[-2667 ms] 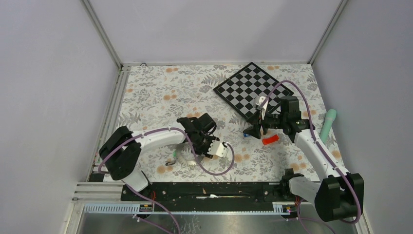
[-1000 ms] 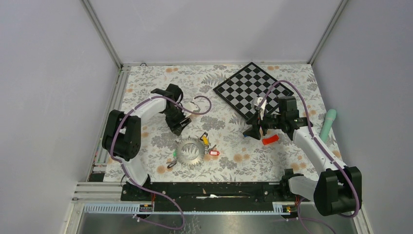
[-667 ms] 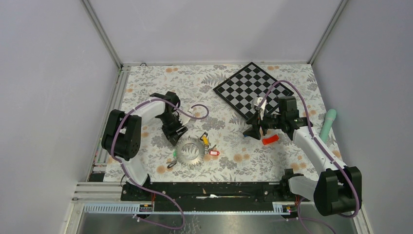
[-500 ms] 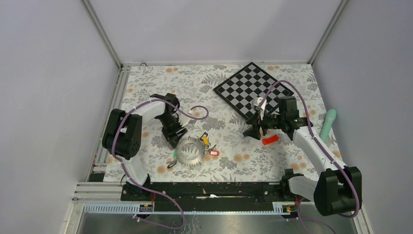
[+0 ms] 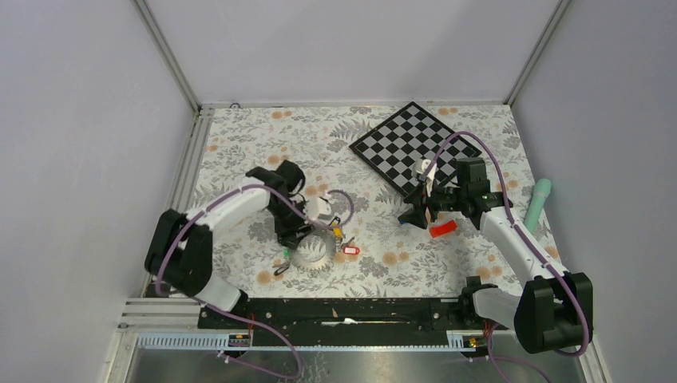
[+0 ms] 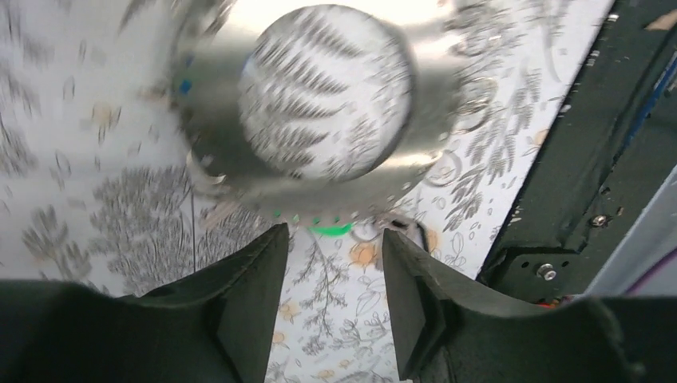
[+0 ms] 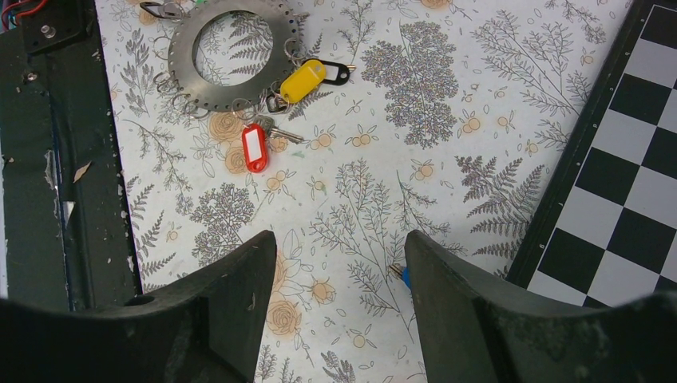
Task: Put the keys on the keyring
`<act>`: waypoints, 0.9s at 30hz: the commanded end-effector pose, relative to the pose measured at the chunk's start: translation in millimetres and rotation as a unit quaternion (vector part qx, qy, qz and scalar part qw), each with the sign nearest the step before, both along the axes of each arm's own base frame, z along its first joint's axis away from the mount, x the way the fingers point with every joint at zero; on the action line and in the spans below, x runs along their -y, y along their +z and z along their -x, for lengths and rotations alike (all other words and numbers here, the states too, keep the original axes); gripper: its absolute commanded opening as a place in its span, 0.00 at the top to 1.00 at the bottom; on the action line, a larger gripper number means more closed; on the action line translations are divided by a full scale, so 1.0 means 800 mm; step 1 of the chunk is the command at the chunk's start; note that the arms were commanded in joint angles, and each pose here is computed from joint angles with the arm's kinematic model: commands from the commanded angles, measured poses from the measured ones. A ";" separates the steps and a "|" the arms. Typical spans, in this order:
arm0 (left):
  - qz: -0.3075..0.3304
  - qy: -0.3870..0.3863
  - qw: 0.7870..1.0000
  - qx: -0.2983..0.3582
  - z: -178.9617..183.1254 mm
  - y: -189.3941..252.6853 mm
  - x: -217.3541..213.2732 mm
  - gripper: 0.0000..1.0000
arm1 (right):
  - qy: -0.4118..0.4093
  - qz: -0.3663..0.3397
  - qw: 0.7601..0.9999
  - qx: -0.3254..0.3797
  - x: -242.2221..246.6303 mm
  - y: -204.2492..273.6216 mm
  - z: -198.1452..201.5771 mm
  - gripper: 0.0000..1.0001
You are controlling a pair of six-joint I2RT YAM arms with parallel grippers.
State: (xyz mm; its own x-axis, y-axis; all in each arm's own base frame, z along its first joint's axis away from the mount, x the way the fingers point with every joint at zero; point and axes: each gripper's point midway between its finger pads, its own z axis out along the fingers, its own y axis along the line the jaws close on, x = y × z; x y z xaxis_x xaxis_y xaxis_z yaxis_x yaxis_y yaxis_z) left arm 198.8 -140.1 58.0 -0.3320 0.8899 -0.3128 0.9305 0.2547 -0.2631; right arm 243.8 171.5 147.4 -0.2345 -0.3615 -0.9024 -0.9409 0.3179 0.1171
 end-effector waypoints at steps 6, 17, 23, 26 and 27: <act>0.085 -0.299 0.945 0.099 0.075 0.005 0.079 0.52 | -0.003 0.008 0.999 0.032 0.006 0.009 -0.009 0.32; 0.039 -0.471 0.873 0.118 0.109 -0.026 0.091 0.58 | -0.013 0.002 0.999 0.045 0.012 0.014 -0.010 0.32; 0.004 -0.500 0.856 0.127 0.101 -0.035 0.080 0.60 | -0.011 -0.003 0.999 0.046 0.012 0.016 -0.009 0.32; 0.000 -0.507 0.852 0.127 0.100 -0.035 0.079 0.60 | -0.011 -0.004 0.999 0.047 0.013 0.016 -0.009 0.31; 0.000 -0.509 0.851 0.126 0.100 -0.036 0.079 0.60 | -0.012 -0.004 0.999 0.046 0.013 0.016 -0.009 0.31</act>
